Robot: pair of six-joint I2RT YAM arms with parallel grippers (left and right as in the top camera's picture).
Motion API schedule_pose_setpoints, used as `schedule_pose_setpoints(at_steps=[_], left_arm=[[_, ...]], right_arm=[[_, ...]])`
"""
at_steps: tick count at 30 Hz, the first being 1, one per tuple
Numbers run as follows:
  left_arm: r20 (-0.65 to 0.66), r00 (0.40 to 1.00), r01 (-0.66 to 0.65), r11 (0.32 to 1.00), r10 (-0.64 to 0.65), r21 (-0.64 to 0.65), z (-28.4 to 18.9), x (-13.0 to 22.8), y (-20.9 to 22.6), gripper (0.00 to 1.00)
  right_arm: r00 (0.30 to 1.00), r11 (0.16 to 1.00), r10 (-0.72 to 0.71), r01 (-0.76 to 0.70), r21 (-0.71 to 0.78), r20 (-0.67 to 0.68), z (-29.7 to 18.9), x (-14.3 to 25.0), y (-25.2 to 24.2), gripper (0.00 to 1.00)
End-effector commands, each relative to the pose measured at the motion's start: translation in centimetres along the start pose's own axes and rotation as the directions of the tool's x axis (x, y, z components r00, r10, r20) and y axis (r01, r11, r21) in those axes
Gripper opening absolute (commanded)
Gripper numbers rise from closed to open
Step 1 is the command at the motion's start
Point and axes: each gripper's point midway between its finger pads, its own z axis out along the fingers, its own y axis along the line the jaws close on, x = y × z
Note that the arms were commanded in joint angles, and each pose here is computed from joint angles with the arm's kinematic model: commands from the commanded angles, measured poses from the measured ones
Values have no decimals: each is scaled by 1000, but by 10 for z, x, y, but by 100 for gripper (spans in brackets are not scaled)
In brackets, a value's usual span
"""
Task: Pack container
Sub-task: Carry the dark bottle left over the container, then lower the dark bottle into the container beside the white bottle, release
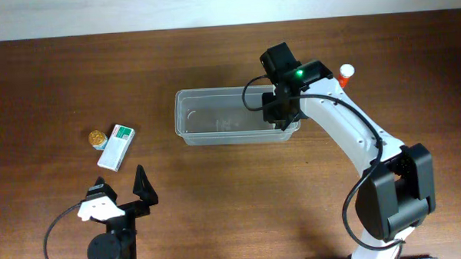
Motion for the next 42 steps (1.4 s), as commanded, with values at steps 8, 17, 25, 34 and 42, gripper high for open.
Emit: schedule_pose_setpoints(at_steps=[8,17,25,34,42], left_arm=[[3,1000,-8,1000,8,6,0,1,0,99],[3,1000,-8,1000,8,6,0,1,0,99],[3,1000,-8,1000,8,6,0,1,0,99],[3,1000,-8,1000,8,6,0,1,0,99],[3,1000,-8,1000,8,6,0,1,0,100]], right_arm=[[998,998,57,-57,31,-11,14,8,-5,17],[997,996,75,-75,50,13,18,4,-8,17],[997,995,75,-75,68,-2,31,5,-9,16],[996,994,81,-78,80,-26,48,7,-10,16],[996,994,81,-79,78,-22,48,6,-9,39]])
